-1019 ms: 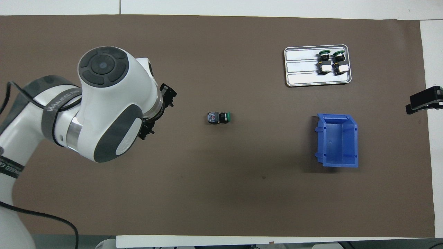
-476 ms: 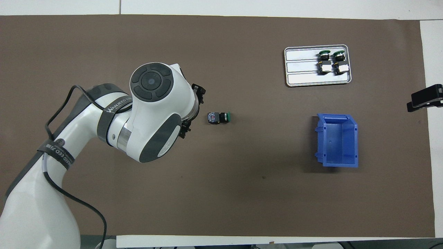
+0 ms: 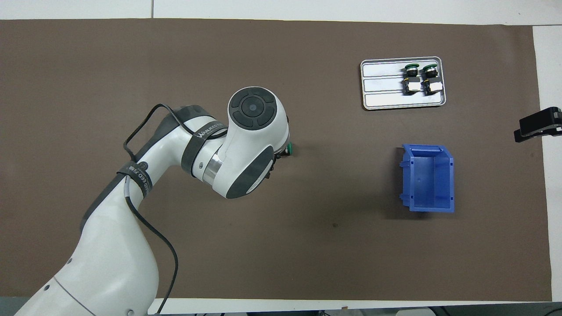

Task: Place and press button with both arms
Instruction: 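Lower the left gripper onto the top of the green button, then press down on the green button with the left gripper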

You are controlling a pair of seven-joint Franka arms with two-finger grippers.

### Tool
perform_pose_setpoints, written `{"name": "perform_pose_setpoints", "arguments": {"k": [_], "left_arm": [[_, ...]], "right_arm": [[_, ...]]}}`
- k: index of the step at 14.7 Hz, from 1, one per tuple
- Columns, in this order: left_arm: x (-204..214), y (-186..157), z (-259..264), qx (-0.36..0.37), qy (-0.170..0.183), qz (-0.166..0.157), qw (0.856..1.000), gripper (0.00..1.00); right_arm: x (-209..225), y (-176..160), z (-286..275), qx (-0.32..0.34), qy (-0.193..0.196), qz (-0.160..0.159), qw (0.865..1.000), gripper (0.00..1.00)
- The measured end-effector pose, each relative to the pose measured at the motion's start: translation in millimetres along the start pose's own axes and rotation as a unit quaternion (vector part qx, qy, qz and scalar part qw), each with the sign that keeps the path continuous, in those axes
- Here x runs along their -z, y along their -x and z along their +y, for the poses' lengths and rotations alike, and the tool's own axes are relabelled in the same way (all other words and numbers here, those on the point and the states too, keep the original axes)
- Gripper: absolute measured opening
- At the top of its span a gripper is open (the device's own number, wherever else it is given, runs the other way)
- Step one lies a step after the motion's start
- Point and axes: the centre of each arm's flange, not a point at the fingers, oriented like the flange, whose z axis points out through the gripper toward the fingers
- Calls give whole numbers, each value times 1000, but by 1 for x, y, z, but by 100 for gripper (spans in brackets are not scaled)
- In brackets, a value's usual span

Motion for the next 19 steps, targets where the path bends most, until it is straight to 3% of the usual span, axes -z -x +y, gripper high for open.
{"name": "perform_pose_setpoints", "arguments": {"k": [6,15,17,18,19], "left_arm": [[-27,-1,10,52,5,9,999,98],[-56,-3,19,72,20,8,997,94],[-55,-3,20,74,23,7,997,77],[-55,-3,20,75,24,6,997,77],[-54,-3,20,76,25,6,997,70]], "right_arm": [[0,0,0,0,0,0,1000,98],[0,0,0,0,0,0,1000,98],[0,0,0,0,0,0,1000,98],[0,0,0,0,0,0,1000,98],[0,0,0,0,0,0,1000,98]]}}
